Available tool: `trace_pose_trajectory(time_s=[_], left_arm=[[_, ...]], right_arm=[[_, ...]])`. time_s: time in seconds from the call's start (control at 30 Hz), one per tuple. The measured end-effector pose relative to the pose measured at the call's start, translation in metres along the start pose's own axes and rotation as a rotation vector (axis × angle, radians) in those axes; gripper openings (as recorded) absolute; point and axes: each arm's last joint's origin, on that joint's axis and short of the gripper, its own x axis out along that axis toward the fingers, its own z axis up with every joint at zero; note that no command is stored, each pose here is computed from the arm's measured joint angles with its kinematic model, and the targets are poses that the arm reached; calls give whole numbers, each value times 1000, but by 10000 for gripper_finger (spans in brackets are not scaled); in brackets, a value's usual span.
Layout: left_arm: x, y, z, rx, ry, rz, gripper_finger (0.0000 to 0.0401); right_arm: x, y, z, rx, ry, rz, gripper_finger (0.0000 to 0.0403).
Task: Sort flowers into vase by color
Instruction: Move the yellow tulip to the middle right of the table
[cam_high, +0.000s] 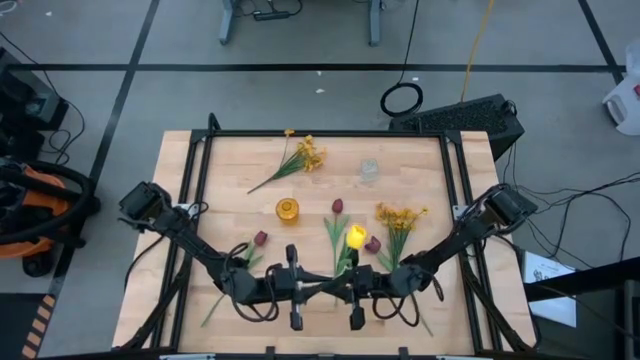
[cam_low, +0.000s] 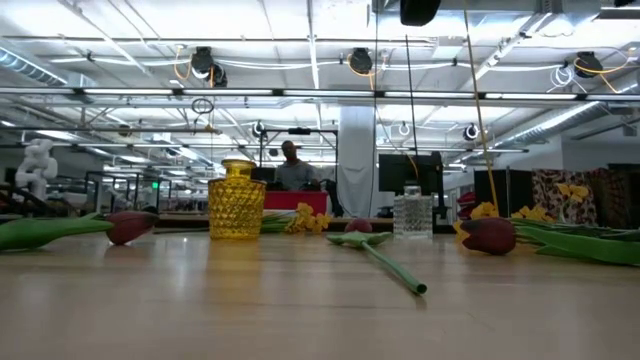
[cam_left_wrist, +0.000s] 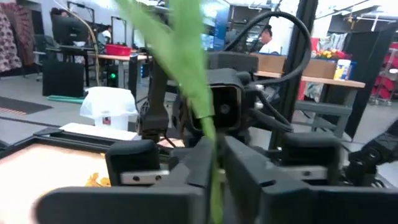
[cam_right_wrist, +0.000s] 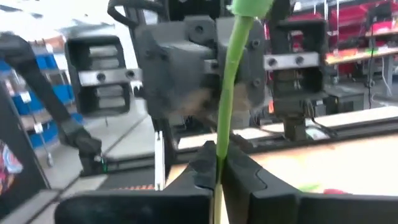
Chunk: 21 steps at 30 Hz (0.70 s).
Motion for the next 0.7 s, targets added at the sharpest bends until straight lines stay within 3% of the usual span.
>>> trace_pose_trajectory(time_s=[0.17, 0.33, 0.4, 0.53, 0.7], left_arm=[[-11, -11, -1, 18, 8, 23, 160], [-22, -15, -8, 80, 66, 227, 237], [-24, -14, -13, 80, 94, 284, 249], [-24, -10, -23, 42, 150, 298, 251], [-15, -1, -31, -40, 218, 216, 244]], right_arm=[[-15, -1, 17, -16, 148, -104, 3], [-48, -9, 37, 6, 362, -218, 1], [-64, -16, 47, 42, 437, -272, 1], [-100, -33, 63, 103, 567, -409, 1], [-142, -57, 70, 155, 669, -649, 1]])
